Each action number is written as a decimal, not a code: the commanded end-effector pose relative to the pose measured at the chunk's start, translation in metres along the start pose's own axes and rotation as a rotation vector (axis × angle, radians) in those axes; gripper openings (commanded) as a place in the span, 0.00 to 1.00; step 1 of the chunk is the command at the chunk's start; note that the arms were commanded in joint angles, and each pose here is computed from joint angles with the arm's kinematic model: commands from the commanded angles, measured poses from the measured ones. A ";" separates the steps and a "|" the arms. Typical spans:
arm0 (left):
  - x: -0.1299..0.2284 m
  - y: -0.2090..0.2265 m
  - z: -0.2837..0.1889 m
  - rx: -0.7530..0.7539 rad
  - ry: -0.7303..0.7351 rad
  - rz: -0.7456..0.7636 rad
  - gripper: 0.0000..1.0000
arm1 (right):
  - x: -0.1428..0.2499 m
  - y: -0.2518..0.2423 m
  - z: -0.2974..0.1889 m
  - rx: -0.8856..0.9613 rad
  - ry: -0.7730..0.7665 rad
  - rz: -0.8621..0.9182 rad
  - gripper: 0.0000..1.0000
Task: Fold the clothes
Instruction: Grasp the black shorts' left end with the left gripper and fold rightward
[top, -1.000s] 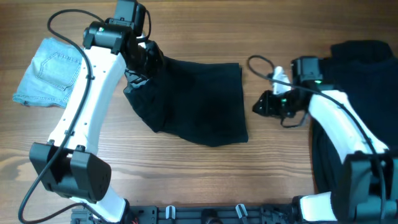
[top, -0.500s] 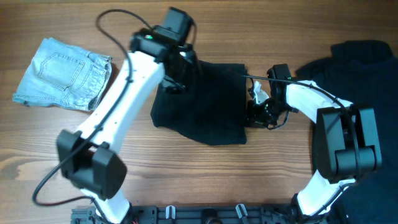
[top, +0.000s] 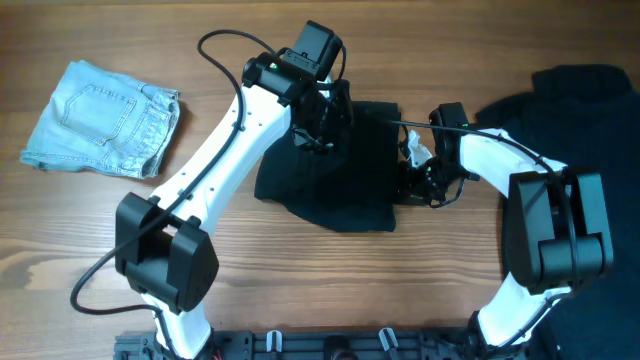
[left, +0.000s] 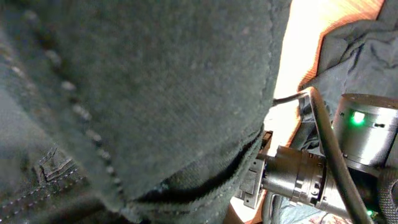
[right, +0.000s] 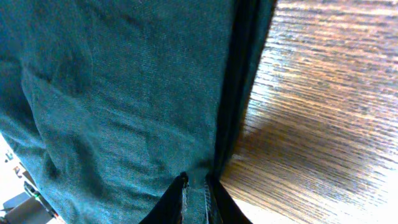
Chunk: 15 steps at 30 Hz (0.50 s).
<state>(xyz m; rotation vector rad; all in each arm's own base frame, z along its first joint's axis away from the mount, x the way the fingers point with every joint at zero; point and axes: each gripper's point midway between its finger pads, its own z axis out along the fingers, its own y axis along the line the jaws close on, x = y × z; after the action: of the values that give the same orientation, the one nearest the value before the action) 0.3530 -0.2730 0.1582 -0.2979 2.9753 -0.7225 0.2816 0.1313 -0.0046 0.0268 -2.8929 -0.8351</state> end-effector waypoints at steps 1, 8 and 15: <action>0.001 -0.010 -0.003 -0.034 -0.059 0.030 0.04 | 0.016 -0.022 0.017 0.081 0.076 0.075 0.27; 0.005 -0.009 0.016 -0.096 -0.076 0.061 0.09 | -0.041 -0.014 -0.140 0.027 -0.428 0.218 0.47; 0.006 -0.059 0.076 -0.030 -0.161 0.213 0.67 | -0.033 0.001 -0.207 0.025 -0.630 0.175 0.51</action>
<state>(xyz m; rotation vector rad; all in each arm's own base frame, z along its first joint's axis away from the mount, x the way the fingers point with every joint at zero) 0.3715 -0.3329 0.1374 -0.1375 2.8259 -0.6665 0.3422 0.0257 0.1671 -0.5483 -3.4123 -0.9242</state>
